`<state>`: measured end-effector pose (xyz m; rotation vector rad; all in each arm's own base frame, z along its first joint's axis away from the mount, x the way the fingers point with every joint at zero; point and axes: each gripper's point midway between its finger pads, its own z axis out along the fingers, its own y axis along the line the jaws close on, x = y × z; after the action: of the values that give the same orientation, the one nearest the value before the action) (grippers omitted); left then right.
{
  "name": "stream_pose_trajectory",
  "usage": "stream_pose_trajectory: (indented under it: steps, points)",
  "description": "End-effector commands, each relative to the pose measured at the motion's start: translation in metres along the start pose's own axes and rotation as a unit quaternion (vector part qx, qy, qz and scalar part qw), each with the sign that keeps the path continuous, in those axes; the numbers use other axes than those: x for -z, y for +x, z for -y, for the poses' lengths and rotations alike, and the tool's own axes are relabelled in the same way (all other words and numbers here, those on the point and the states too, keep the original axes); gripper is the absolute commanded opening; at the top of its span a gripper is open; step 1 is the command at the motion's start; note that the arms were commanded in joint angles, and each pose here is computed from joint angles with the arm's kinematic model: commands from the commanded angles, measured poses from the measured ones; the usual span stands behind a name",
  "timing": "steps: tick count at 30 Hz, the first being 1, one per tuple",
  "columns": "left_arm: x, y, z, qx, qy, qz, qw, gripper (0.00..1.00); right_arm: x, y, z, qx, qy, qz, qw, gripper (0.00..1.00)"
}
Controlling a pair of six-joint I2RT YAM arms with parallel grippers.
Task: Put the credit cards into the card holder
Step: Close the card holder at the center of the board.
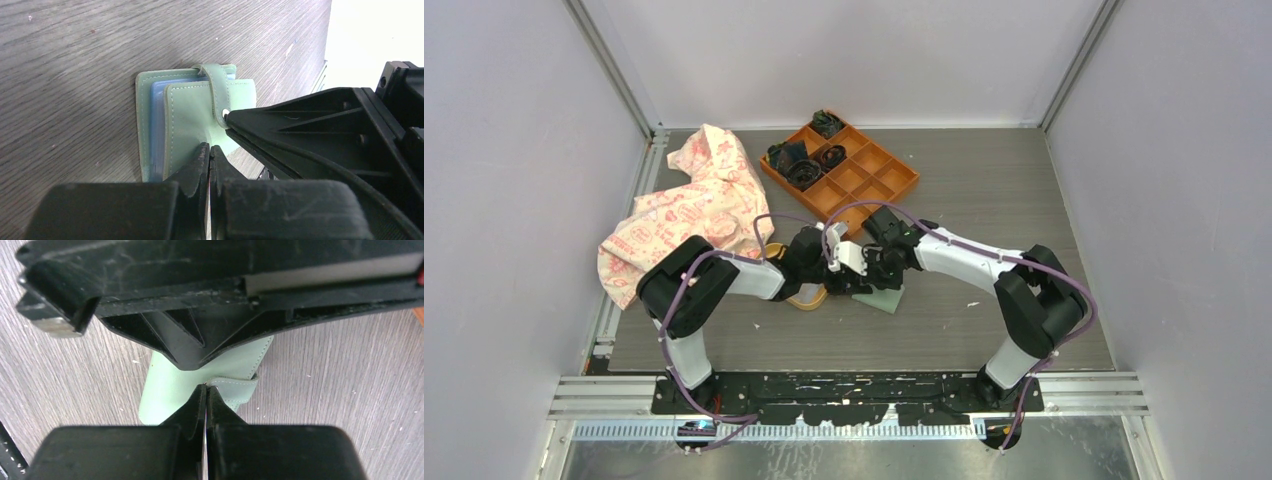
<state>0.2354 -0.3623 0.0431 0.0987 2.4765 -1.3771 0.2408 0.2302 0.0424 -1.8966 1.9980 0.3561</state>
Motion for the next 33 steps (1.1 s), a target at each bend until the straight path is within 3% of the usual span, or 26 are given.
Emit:
stream_pose_trajectory:
  steps: [1, 21, 31, 33]
  points:
    - [-0.001, 0.003, -0.003, -0.004, 0.005, 0.002, 1.000, 0.00, -0.013, 0.023, -0.046, 0.009, -0.074, -0.050, 0.996, 0.01]
    - [0.004, 0.007, 0.001, 0.007, 0.035, 0.009, 0.999, 0.00, -0.026, 0.074, -0.082, 0.059, -0.108, -0.149, 0.981, 0.01]
    - [0.011, 0.005, -0.001, 0.005, 0.033, 0.017, 0.999, 0.00, -0.026, 0.065, -0.085, 0.032, -0.114, -0.139, 0.983, 0.02]
    - [0.014, 0.003, 0.001, 0.000, 0.032, 0.019, 0.999, 0.00, -0.025, 0.054, -0.078, 0.005, -0.105, -0.119, 0.987, 0.10]
